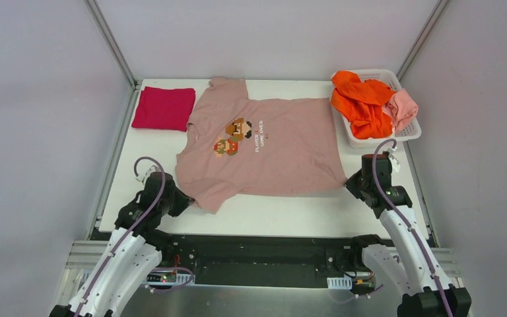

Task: Fold and stack the t-shirts
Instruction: Flatten out the tshirt

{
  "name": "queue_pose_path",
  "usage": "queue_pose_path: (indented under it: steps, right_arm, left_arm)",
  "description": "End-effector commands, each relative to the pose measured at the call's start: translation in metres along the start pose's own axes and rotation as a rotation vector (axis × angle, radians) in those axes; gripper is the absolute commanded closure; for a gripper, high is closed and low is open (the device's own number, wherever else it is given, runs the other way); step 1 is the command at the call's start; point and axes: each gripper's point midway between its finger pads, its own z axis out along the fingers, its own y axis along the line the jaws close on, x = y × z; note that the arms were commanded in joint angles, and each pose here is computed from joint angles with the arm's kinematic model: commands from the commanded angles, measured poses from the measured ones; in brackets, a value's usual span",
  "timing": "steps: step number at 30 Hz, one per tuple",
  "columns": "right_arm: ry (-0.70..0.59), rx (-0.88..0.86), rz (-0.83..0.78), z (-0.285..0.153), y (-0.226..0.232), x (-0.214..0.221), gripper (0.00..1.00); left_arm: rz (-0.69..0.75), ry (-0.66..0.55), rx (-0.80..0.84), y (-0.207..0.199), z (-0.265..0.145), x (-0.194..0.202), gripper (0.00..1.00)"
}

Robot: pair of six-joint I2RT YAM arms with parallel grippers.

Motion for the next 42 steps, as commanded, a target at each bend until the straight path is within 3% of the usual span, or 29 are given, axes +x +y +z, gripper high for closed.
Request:
queue_pose_path:
  steps: [1,9,15,20,28,30,31,38,42]
  right_arm:
    - [0.064,0.149,0.063,-0.018,-0.035,0.018,1.0]
    - [0.161,0.313,0.146,-0.018,-0.07,0.052,1.0]
    - [0.094,0.374,0.187,-0.019,-0.083,0.045,1.0]
    - [0.112,0.413,0.186,-0.018,-0.086,0.047,0.99]
    - [0.089,0.384,0.158,-0.017,-0.081,0.04,0.96]
    - [0.076,0.377,0.159,-0.019,-0.08,0.036,0.88]
    - [0.071,0.375,0.156,-0.02,-0.08,0.035,0.78]
    - [-0.039,0.322,0.117,-0.047,-0.066,-0.001,0.02]
    - [-0.012,0.105,0.053,-0.056,-0.026,-0.005,0.01]
  left_arm:
    - [-0.062,-0.008,-0.131,0.03,-0.03,0.002,1.0]
    - [-0.152,0.08,-0.171,0.055,-0.022,0.033,1.0]
    - [-0.166,0.106,-0.169,0.057,-0.02,0.04,1.0]
    - [-0.206,0.197,-0.206,0.064,-0.02,0.059,1.0]
    - [-0.201,0.163,-0.208,0.061,-0.027,0.05,0.93]
    - [-0.208,0.149,-0.238,0.064,-0.027,0.047,0.64]
    - [-0.21,0.129,-0.248,0.064,-0.029,0.043,0.55]
    - [-0.195,-0.203,-0.164,0.037,-0.087,-0.035,0.03]
    - [-0.173,-0.284,-0.139,0.028,-0.106,-0.055,0.01]
